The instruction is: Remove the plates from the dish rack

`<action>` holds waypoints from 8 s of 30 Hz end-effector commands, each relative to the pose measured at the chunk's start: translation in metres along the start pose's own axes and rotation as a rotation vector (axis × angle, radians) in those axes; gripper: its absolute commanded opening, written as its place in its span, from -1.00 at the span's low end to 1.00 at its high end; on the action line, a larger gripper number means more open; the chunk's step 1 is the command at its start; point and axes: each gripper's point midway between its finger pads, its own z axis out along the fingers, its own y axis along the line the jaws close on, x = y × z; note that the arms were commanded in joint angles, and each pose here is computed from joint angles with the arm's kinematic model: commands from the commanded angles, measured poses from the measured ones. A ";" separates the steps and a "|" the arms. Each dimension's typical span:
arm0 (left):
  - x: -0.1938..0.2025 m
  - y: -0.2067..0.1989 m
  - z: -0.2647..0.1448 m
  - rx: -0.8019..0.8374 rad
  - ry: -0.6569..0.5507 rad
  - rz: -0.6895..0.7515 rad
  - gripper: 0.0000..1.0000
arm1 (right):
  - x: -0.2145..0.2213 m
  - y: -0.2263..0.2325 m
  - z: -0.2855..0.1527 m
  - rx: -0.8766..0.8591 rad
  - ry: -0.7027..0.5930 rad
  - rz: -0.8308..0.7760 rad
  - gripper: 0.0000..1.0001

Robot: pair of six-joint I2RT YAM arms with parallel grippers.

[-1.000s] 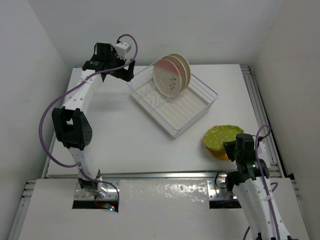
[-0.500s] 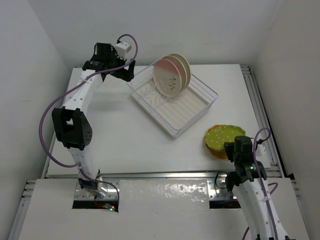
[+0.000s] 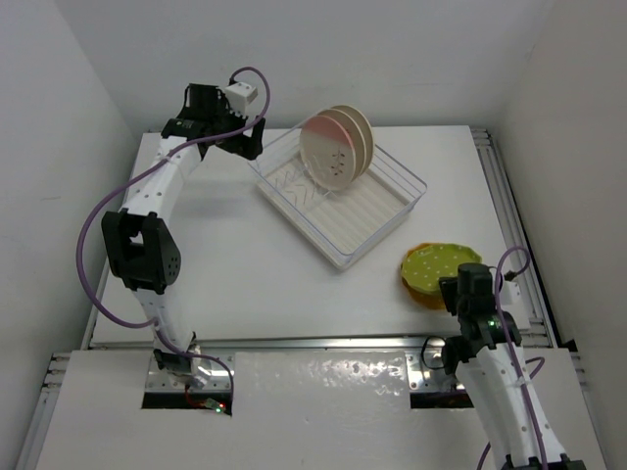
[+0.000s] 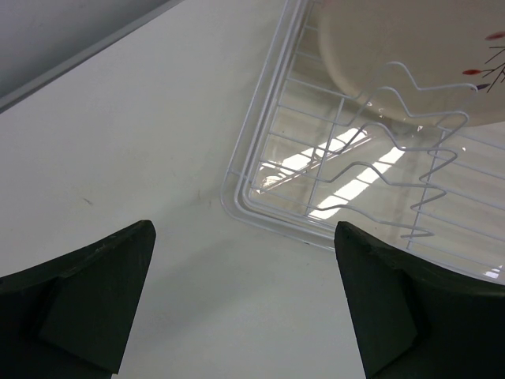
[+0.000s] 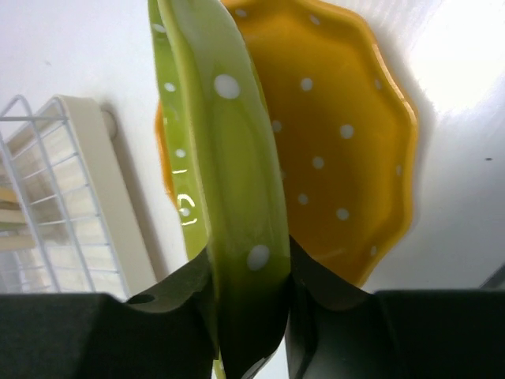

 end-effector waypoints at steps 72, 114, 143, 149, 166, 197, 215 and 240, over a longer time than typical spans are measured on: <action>-0.012 0.012 -0.008 -0.059 -0.033 0.046 0.90 | 0.068 0.045 -0.026 -0.597 0.487 -1.790 -0.03; -0.005 0.015 -0.009 -0.082 -0.016 0.056 0.90 | 0.092 0.047 0.004 -0.659 0.458 -1.745 -1.00; 0.001 0.015 -0.007 -0.084 -0.004 0.056 0.90 | 0.059 0.062 0.027 -0.400 0.242 -1.520 -1.00; 0.002 0.016 -0.006 -0.086 -0.002 0.057 0.90 | 0.065 0.043 0.030 -0.383 0.300 -1.561 -1.00; 0.002 0.016 -0.007 -0.089 -0.001 0.063 0.90 | 0.054 0.034 0.034 -0.288 0.323 -1.643 -1.00; 0.011 0.025 0.000 -0.102 0.020 0.063 0.90 | 0.029 0.081 0.052 -0.084 0.143 -1.319 -1.00; 0.017 0.030 0.000 -0.120 0.035 0.064 0.90 | 0.031 0.057 0.062 0.032 0.200 -1.342 -0.24; -0.001 0.030 -0.009 -0.116 0.008 0.049 0.90 | -0.084 0.021 0.033 0.243 -0.022 -0.537 -0.26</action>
